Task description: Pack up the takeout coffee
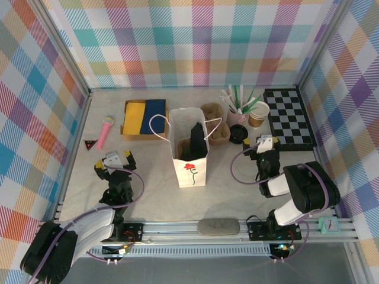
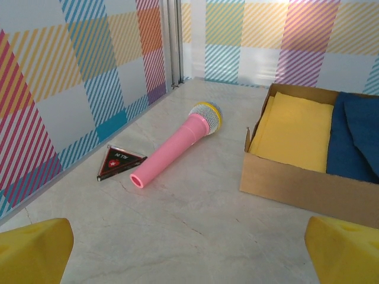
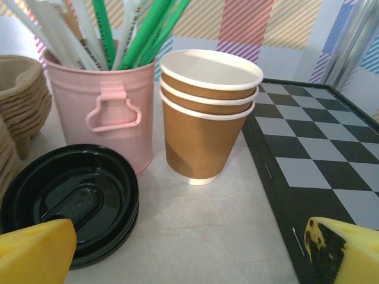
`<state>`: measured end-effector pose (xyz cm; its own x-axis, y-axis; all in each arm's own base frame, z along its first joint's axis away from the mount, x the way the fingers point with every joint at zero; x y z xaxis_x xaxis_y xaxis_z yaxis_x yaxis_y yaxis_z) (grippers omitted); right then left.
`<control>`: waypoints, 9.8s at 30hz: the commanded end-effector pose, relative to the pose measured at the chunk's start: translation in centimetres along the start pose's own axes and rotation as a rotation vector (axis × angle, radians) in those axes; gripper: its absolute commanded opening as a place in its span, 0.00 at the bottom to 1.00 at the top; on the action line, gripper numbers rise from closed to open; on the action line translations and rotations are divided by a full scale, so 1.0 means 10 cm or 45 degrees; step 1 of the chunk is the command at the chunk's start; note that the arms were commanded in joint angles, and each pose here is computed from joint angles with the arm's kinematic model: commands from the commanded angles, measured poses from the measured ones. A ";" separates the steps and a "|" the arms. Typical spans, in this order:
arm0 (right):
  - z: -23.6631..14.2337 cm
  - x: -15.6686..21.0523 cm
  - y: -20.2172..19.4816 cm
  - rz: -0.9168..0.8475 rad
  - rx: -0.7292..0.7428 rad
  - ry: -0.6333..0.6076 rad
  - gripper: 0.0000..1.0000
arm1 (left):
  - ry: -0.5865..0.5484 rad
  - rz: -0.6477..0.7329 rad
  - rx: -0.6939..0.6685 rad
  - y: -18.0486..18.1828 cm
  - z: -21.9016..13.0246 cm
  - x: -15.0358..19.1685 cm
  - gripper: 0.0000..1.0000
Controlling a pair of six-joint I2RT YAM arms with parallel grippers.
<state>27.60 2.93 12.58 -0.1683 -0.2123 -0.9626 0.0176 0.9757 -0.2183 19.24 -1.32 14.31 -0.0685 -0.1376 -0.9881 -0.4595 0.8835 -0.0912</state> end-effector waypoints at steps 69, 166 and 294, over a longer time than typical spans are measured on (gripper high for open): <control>0.37 0.00 -0.21 0.204 -0.037 0.250 0.99 | 0.409 0.054 0.471 -0.55 1.15 0.18 1.00; 0.37 0.00 -0.21 0.201 -0.038 0.249 0.99 | 0.405 0.054 0.474 -0.55 1.14 0.18 1.00; 0.37 0.00 -0.21 0.202 -0.038 0.249 0.99 | 0.405 0.055 0.475 -0.55 1.14 0.18 1.00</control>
<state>30.63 0.76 11.12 -0.3998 -0.0552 -0.9150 0.0259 0.9971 -0.0714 31.48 -1.21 10.96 -0.3971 -0.1614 -0.9035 -0.1172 0.9853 -0.1245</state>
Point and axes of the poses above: each hand's point on the last joint's axis, 136 mm out from that joint toward the fingers, its own z axis out along the fingers, its own y axis along the line the jaws close on, x = y × z, the point moved 9 cm from there along -z, back along the fingers, and after that the axes turned 6 degrees about -z, right-handed, at the moved point
